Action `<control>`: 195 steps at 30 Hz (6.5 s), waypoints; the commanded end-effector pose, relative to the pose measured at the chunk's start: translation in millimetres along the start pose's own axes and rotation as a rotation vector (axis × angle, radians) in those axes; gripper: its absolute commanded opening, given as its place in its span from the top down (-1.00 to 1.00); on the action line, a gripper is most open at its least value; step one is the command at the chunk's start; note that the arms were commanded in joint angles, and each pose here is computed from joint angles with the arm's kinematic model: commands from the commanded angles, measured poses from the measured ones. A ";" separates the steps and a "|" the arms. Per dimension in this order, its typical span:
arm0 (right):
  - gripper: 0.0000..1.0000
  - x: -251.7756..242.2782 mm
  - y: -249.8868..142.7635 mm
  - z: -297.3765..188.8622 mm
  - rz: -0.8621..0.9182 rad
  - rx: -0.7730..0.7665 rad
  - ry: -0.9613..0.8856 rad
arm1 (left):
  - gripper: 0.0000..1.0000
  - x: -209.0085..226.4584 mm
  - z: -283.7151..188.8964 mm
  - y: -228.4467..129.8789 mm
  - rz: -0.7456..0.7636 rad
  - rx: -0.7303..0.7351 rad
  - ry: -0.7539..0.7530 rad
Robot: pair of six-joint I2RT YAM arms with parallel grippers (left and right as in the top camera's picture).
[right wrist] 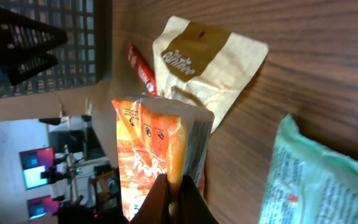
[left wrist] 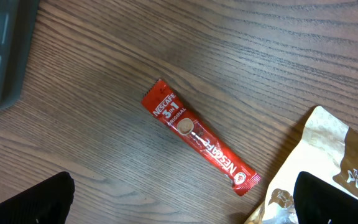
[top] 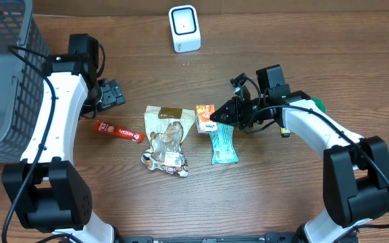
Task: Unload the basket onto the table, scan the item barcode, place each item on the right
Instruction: 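Lift the orange packet out of the pile with the right gripper, then carry the orange packet toward the white scanner, then hold the orange packet in front of the white scanner, then carry the orange packet right and lower it beside the highlighter, then open the right gripper and move it over the teal packet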
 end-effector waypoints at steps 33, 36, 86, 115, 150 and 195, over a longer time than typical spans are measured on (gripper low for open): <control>0.93 269.0 151.2 -159.7 -0.606 -1.014 -0.658 | -1.00 -2.2 -4.0 2.4 -0.001 -0.017 0.002; 0.93 245.4 172.5 -128.5 -0.593 -0.968 -0.684 | -1.00 -2.2 -4.0 2.4 -0.001 -0.017 0.002; 0.93 125.3 240.6 52.1 -1.185 -0.653 -1.312 | -1.00 -2.2 -4.0 2.4 -0.001 -0.017 0.002; 0.93 -6.7 37.9 -112.5 0.186 0.083 -1.151 | -1.00 -2.2 -4.0 2.4 -0.001 -0.018 0.003; 0.38 -69.5 5.6 -61.9 0.245 0.168 -1.036 | -1.00 -2.2 -4.0 2.4 -0.001 -0.017 0.002; 0.22 -0.1 -5.1 -17.2 0.127 0.248 -0.859 | -1.00 -2.2 -4.0 2.4 -0.001 -0.017 0.002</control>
Point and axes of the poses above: each gripper's point midway between its finger pads, its own z axis out along the fingers, its own x axis along the line the jaws close on, y = z × x, the point moved 7 cm from there along -z, back along the fingers, and after that the axes turned 3 degrees about z, right-handed, at the moved point
